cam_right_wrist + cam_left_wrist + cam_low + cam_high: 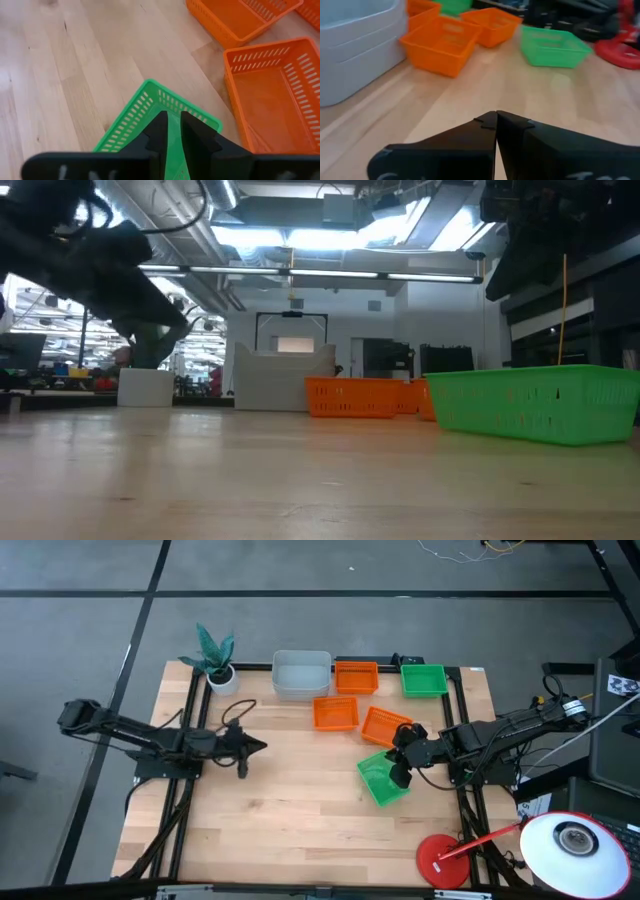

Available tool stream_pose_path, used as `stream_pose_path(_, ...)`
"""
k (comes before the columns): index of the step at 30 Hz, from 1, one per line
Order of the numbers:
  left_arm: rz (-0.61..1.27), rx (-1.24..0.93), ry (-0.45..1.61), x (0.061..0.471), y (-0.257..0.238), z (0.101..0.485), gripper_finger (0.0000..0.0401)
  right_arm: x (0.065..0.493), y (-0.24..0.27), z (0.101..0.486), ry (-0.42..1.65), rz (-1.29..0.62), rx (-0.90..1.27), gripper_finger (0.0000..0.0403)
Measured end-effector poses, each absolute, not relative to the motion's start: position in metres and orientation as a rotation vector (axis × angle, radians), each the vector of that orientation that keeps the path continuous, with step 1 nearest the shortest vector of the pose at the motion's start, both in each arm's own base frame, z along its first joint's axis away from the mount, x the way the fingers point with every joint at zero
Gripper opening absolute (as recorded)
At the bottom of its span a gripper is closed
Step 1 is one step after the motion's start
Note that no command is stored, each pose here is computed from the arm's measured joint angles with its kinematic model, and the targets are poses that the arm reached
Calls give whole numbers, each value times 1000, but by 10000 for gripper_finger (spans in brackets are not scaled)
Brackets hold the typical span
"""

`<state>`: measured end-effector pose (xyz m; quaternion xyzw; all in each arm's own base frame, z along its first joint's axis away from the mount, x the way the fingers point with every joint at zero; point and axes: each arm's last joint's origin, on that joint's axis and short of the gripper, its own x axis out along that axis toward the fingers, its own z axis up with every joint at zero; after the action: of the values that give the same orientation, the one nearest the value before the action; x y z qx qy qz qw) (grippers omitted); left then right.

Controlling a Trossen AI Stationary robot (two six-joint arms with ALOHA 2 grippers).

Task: Stack baskets by color
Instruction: Stack the green bin on the green bins

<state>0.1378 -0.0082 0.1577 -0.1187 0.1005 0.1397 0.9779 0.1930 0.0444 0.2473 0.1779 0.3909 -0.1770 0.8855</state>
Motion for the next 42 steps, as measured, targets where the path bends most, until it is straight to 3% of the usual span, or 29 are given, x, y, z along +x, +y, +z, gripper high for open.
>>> stream_pose_path(10,179,-138,97,112,-6,157,0,193,44,247,813,-368,368,53)
stream_pose_path(18,-34,-91,120,105,-6,157,0,193,44,247,813,-369,364,53)
stream_pose_path(42,18,-92,117,105,-2,157,0,193,42,248,775,-425,278,53)
